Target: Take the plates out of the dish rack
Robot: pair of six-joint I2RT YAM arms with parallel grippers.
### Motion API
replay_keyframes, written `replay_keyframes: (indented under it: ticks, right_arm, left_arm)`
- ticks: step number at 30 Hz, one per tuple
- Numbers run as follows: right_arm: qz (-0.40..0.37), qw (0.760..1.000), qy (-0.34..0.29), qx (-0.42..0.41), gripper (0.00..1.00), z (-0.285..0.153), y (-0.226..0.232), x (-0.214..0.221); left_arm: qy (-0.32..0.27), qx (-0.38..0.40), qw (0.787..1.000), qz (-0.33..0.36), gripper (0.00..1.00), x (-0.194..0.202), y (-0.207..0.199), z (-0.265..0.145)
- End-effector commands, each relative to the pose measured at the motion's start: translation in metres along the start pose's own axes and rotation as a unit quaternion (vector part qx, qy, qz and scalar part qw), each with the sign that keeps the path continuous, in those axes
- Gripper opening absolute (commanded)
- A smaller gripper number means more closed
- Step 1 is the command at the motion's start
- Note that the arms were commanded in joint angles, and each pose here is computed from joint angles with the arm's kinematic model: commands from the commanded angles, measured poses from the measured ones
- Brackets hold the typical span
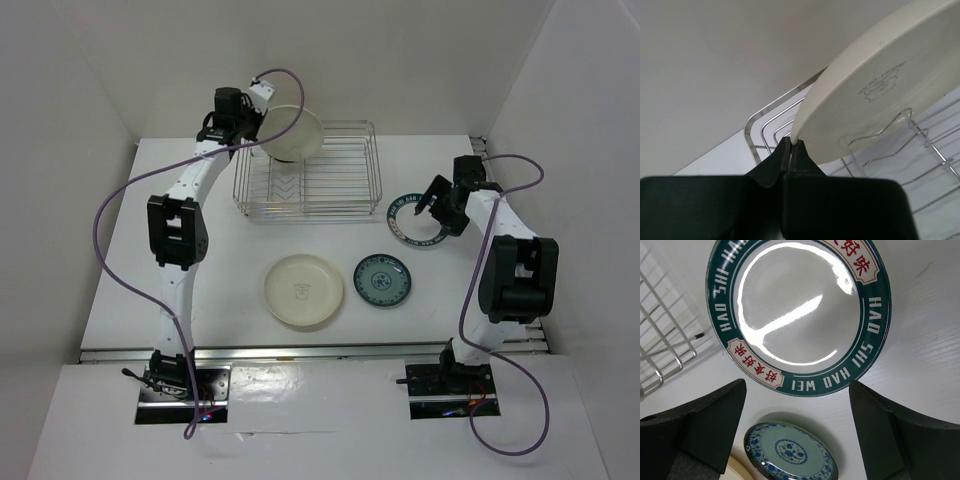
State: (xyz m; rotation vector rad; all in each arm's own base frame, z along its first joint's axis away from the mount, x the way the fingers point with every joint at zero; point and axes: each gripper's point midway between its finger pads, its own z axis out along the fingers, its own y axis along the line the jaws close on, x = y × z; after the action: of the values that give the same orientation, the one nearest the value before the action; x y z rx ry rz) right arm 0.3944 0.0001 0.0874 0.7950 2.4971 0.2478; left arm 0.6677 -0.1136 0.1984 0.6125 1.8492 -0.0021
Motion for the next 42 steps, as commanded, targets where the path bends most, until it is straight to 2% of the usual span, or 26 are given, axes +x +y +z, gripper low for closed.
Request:
replay_keyframes:
  ticks: [1,5,12,16,20,22,25,27,28,32,35,40,42]
  right_arm:
    - [-0.011,1.000,-0.027,-0.009,0.91,-0.021,0.008,-0.006]
    - [-0.016,0.999,-0.031,-0.012,0.91,-0.024,0.009,-0.007]
    - [-0.021,0.999,-0.036,-0.015,0.91,-0.031,0.010,-0.009]
    - [-0.101,0.987,-0.090,-0.085,0.91,-0.058,0.059,-0.011]
    - [-0.197,0.939,-0.161,-0.231,0.91,-0.116,0.126,-0.011]
    - [-0.220,0.899,-0.209,-0.316,0.91,-0.160,0.156,-0.012]
    - [-0.236,0.856,-0.240,-0.391,0.92,-0.197,0.185,-0.003]
    - [-0.245,0.838,-0.246,-0.422,0.92,-0.210,0.197,-0.001]
    - [-0.245,0.842,-0.217,-0.429,0.92,-0.196,0.203,0.011]
    - [-0.256,0.838,-0.166,-0.453,0.92,-0.184,0.232,0.033]
    - [-0.273,0.830,-0.166,-0.458,0.92,-0.181,0.249,0.046]
    - [-0.265,0.844,-0.151,-0.441,0.92,-0.158,0.255,0.056]
    - [-0.262,0.857,-0.138,-0.421,0.85,-0.139,0.251,0.059]
  left_arm:
    - [-0.098,0.021,0.995,-0.020,0.00,-0.097,0.001,-0.057]
    - [-0.128,0.014,0.991,-0.045,0.00,-0.124,0.006,-0.072]
    - [-0.117,0.043,0.990,-0.063,0.00,-0.127,-0.005,-0.086]
    - [-0.115,0.083,0.986,-0.087,0.00,-0.133,-0.020,-0.100]
    - [-0.099,0.137,0.979,-0.115,0.00,-0.138,-0.040,-0.121]
    - [-0.071,0.155,0.977,-0.130,0.00,-0.126,-0.050,-0.127]
    - [-0.026,0.200,0.968,-0.150,0.00,-0.109,-0.074,-0.138]
    - [-0.010,0.224,0.961,-0.162,0.00,-0.104,-0.085,-0.150]
    - [0.003,0.237,0.958,-0.165,0.00,-0.098,-0.096,-0.149]
    - [0.056,0.267,0.949,-0.160,0.00,-0.074,-0.135,-0.161]
    - [0.079,0.271,0.945,-0.164,0.00,-0.060,-0.145,-0.168]
    - [0.088,0.267,0.947,-0.157,0.00,-0.051,-0.149,-0.170]
    - [0.093,0.274,0.944,-0.160,0.00,-0.049,-0.153,-0.174]
